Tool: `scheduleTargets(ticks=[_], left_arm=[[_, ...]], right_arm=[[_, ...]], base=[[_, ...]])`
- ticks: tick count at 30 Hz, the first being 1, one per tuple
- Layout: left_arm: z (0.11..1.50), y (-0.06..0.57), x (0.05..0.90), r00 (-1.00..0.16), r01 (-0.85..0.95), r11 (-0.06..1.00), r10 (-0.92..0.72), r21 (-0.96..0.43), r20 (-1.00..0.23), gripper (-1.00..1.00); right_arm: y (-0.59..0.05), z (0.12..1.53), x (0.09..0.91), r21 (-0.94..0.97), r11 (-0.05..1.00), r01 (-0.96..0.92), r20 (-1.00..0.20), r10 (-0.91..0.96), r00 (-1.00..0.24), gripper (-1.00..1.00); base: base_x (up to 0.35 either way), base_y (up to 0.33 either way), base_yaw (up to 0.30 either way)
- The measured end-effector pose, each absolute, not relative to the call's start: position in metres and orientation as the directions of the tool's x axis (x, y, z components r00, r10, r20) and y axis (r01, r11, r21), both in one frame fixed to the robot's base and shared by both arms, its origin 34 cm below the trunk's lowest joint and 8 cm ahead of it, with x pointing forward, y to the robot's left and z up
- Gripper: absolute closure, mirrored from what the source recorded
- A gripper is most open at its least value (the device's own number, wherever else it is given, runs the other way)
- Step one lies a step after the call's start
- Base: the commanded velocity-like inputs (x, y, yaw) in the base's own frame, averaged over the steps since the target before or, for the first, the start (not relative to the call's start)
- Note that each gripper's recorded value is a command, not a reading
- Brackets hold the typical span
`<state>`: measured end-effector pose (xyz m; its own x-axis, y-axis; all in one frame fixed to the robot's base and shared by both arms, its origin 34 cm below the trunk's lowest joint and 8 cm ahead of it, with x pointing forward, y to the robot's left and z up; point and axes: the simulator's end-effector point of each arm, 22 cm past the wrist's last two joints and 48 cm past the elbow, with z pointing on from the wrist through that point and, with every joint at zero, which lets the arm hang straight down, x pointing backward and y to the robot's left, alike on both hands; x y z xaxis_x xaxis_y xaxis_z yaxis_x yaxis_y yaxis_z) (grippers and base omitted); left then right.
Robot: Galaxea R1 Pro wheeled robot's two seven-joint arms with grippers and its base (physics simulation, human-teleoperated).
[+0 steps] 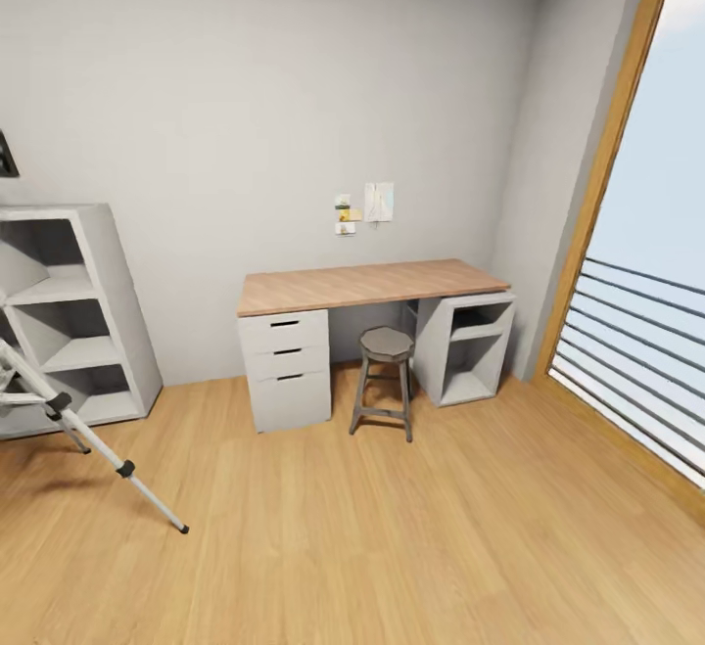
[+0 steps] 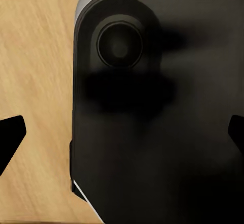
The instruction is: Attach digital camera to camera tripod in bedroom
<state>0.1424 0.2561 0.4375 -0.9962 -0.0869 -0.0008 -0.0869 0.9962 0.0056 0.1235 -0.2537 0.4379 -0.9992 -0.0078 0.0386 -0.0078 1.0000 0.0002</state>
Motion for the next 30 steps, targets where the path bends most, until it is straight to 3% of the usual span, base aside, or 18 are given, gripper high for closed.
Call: scheduleTargets(ticks=[30], left_arm=[[0.437, 0.254, 0.144, -0.996, -0.088, 0.996, -0.088, 0.002, -0.004, -1.00]], right_arm=[[-0.255, 0.438, 0.143, -0.010, 1.000, 0.012, -0.058, 0.011, -0.998, -1.00]], base=[[0.000, 0.000, 0.274]])
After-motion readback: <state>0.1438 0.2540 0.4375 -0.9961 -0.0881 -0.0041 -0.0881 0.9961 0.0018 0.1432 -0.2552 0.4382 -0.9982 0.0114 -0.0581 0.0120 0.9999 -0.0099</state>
